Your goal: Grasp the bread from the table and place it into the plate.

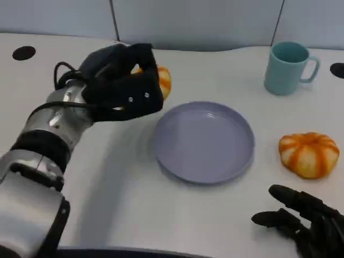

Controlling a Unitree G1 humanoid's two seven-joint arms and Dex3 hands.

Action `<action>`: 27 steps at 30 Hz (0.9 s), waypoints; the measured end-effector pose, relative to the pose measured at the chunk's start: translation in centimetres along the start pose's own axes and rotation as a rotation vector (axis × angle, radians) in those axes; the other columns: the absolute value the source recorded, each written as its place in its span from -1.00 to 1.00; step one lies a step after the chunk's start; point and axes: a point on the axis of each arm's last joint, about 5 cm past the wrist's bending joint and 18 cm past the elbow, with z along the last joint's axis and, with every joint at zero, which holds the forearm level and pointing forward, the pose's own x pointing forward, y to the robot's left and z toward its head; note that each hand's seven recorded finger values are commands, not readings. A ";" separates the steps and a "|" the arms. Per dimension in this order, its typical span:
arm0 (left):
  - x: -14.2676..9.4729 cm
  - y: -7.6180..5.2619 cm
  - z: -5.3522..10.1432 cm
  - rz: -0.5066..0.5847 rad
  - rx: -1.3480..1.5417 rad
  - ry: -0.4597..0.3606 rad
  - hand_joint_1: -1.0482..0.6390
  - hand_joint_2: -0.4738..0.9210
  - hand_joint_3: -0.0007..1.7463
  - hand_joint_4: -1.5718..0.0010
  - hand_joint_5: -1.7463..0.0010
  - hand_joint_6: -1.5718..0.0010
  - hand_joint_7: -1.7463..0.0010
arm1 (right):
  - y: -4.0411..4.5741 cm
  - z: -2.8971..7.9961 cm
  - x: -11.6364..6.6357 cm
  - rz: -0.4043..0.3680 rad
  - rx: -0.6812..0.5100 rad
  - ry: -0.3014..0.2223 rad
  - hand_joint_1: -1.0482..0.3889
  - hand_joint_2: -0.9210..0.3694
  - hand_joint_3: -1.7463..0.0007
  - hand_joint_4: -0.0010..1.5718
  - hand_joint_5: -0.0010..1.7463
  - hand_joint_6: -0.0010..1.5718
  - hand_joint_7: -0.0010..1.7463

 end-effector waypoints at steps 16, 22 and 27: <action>1.3 -2.3 3.3 -0.087 0.042 -0.111 0.09 0.29 -0.04 -0.13 -1.00 0.12 -1.00 | 0.36 -0.1 0.1 -0.008 0.006 0.004 -0.60 -1.00 0.68 -0.14 -0.06 0.20 -0.99; 1.6 -3.2 4.1 -0.121 0.059 -0.120 0.10 0.23 0.04 -0.14 -1.00 0.11 -1.00 | 0.58 -0.1 0.2 -0.011 0.008 0.007 -0.61 -1.00 0.69 -0.15 -0.05 0.19 -0.99; 1.7 -4.1 4.7 -0.165 0.100 -0.136 0.09 0.18 0.09 -0.15 -1.00 0.08 -1.00 | 0.74 -0.2 0.2 -0.008 0.010 0.010 -0.61 -1.00 0.69 -0.15 -0.05 0.19 -0.99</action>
